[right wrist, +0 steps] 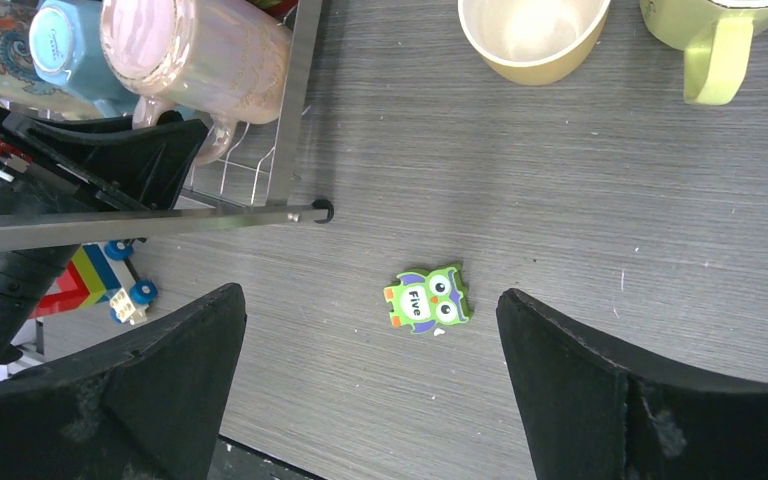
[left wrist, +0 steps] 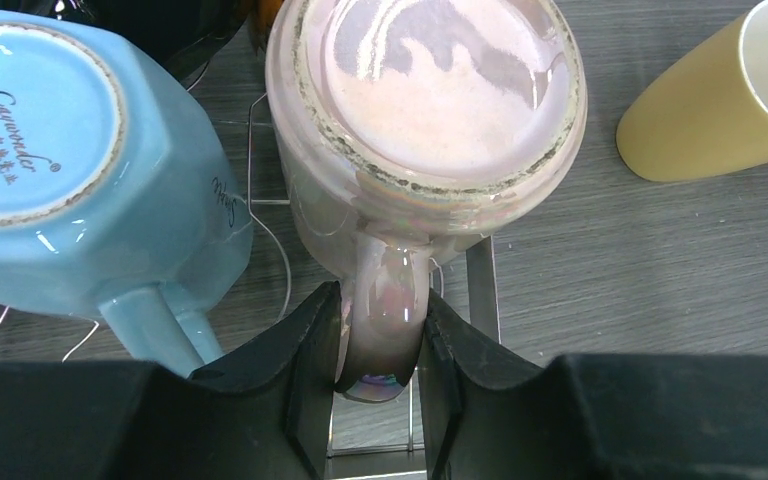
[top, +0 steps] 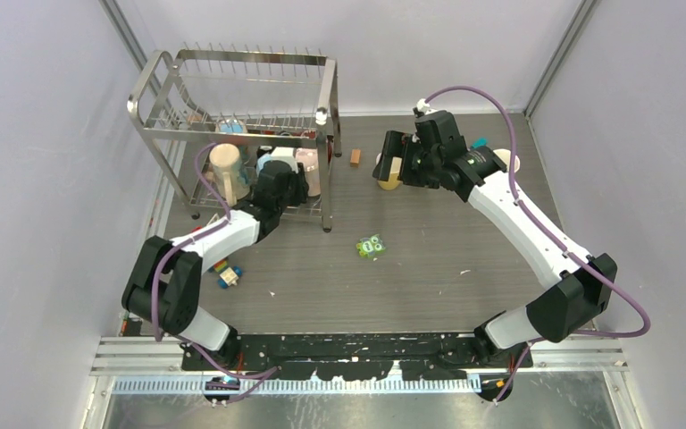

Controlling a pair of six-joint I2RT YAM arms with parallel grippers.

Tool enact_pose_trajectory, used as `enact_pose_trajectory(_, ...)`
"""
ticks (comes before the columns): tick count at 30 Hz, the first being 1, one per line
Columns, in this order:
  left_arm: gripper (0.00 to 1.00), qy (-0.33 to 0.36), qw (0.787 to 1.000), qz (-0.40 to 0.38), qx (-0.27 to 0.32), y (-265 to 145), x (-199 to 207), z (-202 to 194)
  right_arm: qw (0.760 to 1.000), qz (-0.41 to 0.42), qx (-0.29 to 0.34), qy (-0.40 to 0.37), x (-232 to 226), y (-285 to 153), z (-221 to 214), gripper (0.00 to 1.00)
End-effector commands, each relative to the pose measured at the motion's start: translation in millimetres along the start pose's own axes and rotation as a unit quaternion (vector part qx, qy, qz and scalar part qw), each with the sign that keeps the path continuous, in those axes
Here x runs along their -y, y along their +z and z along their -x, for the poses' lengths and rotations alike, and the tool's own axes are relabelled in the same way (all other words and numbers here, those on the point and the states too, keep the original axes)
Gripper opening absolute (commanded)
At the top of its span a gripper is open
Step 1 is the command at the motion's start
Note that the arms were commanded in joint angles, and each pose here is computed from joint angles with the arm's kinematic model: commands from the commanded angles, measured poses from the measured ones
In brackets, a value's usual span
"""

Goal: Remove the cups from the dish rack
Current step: Unload the cup from the dish rack.

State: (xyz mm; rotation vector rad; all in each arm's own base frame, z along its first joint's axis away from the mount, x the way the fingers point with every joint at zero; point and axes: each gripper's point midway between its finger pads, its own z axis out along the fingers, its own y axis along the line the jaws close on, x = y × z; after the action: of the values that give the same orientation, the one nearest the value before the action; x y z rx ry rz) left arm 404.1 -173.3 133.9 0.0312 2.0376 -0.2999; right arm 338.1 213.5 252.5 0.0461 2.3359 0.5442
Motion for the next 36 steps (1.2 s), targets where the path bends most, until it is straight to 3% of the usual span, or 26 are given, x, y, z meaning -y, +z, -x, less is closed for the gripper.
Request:
enact_pose_trajectory(1, 0.34, 0.011, 0.999, 0.004, 0.031, 9, 3, 20, 1.0, 0.0, 0.024, -0.008, -2, -2, 9, 1.0)
enact_pose_trajectory(8, 0.28, 0.02, 0.999, 0.009, 0.029, 14, 1, 19, 1.0, 0.0, 0.023, -0.009, -2, -2, 8, 1.0)
enact_pose_trajectory(17, 0.0, 0.025, 0.999, -0.003, 0.045, 0, 4, 31, 1.0, -0.002, 0.022, -0.011, -3, 0, 7, 1.0)
enact_pose_trajectory(36, 0.0, 0.026, 0.995, -0.022, 0.089, -56, 14, 60, 1.0, 0.003, 0.027, -0.005, -5, 6, 6, 1.0)
